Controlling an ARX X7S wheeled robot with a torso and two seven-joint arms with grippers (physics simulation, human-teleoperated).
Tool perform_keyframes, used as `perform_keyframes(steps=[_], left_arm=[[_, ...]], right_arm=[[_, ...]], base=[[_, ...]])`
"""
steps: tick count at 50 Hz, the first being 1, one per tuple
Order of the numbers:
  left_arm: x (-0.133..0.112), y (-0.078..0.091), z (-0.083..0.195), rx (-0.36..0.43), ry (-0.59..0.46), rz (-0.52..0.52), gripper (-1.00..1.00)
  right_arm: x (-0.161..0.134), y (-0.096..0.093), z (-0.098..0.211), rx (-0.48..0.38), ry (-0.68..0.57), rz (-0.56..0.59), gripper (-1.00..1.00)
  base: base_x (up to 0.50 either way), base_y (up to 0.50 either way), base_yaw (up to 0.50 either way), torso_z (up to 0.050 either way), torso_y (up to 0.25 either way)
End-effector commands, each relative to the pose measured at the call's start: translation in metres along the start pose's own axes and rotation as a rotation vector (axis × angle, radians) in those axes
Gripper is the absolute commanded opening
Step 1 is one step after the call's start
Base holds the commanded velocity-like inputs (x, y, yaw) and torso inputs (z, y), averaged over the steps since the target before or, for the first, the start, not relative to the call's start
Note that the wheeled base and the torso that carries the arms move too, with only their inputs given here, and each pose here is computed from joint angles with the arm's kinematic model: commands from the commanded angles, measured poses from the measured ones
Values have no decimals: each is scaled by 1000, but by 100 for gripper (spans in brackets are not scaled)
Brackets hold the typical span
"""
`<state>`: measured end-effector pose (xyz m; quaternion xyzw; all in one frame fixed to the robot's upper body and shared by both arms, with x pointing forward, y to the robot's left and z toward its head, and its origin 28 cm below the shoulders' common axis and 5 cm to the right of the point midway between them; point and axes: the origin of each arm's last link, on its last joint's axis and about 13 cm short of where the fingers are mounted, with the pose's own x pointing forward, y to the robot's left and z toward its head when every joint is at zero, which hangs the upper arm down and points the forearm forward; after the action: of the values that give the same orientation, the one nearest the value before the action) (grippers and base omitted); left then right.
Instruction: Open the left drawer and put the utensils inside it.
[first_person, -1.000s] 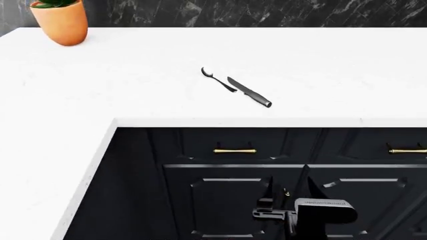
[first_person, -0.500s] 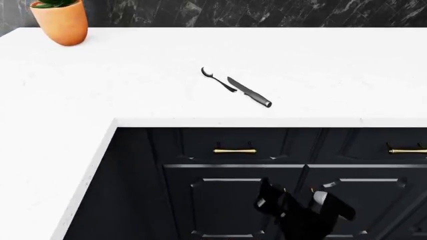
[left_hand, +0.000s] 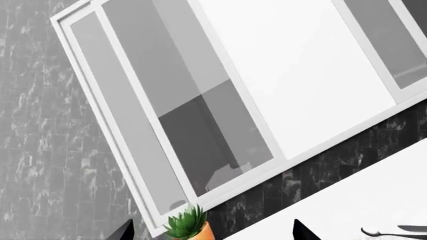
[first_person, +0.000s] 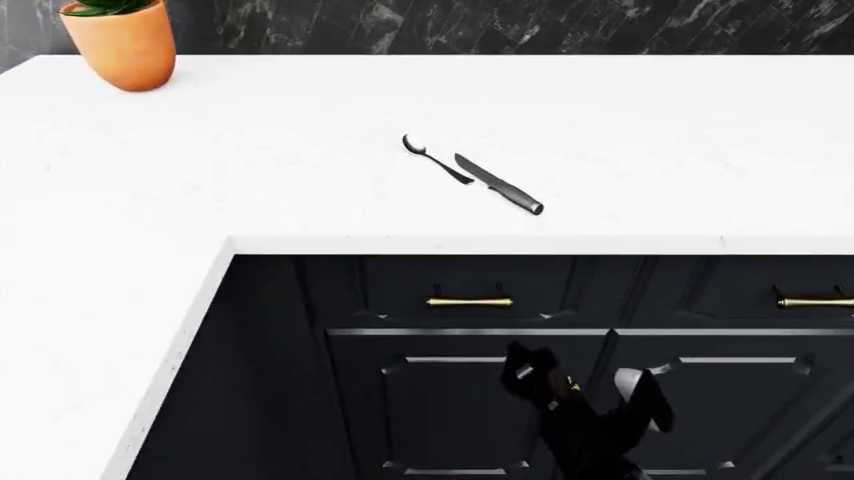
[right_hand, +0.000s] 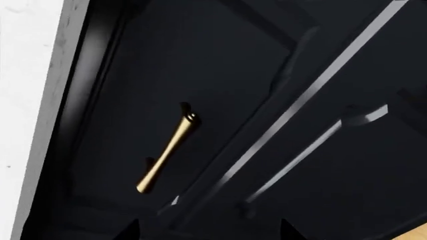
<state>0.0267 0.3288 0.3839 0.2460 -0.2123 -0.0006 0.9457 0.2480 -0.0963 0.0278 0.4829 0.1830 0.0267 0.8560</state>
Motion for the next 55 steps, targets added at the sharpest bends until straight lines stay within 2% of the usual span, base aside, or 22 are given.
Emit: perform_keyframes(steps=[1,13,21,26,46,55], left_arm=[[0,-1,0,0,1,-1,100],[0,0,0,2,4,-1,100],[0,-1,-1,5,6,-3,100],[0,-1,-1,5,8,-3,100],[-1,0,-1,9,13,1,100],[-1,0,-1,12,16,2,100]], right_arm=[[11,-4,1,81,9,-15,100],[31,-11,1,107,33,-8,100],[46,-5,6,137,55,138,100],[53,-4,6,141,79,178,100],[91,-3,10,187,88,178,100],[93,3,7,199,107,151,100]], base=[[0,0,0,0,0],[0,0,0,0,0],[0,0,0,0,0],[0,0,0,0,0],[0,0,0,0,0],[0,0,0,0,0]])
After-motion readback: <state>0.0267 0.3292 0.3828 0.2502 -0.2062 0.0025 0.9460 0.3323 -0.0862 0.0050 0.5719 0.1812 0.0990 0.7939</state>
